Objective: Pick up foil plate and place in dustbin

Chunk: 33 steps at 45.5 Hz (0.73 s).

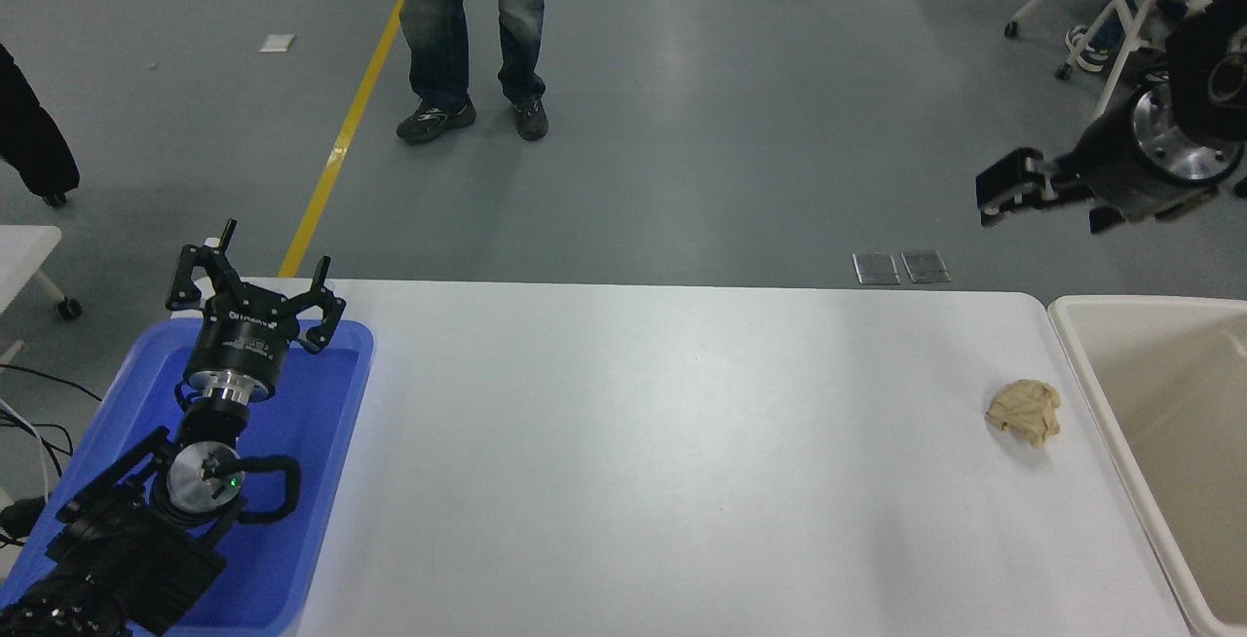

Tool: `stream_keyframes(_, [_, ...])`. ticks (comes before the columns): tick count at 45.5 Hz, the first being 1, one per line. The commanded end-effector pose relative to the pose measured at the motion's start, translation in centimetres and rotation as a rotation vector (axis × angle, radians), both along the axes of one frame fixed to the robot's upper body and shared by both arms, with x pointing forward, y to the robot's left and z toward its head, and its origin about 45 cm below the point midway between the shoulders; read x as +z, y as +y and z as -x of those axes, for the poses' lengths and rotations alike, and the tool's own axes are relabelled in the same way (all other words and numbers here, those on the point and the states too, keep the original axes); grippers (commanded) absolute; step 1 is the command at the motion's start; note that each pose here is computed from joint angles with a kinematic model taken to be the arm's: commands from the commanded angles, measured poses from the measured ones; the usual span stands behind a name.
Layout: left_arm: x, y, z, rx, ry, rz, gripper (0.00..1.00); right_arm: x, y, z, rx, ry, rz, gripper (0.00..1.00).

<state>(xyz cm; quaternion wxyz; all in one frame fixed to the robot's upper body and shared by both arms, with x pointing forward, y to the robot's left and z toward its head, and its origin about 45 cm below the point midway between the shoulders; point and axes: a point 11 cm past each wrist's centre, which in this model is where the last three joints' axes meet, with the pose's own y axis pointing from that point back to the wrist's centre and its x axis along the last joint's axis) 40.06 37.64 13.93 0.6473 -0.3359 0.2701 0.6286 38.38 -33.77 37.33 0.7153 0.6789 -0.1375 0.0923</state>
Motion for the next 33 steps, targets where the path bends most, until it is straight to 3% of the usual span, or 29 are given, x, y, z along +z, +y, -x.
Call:
stream_keyframes(1, [0.0, 0.0, 0.0, 0.001, -0.001, 0.000, 1.00, 1.7, 0.9, 3.0, 0.030, 0.113, -0.027, 1.00])
stream_keyframes(33, [0.0, 0.0, 0.0, 0.000, 0.000, 0.000, 1.00, 2.5, 1.4, 3.6, 0.044, 0.104, -0.044, 1.00])
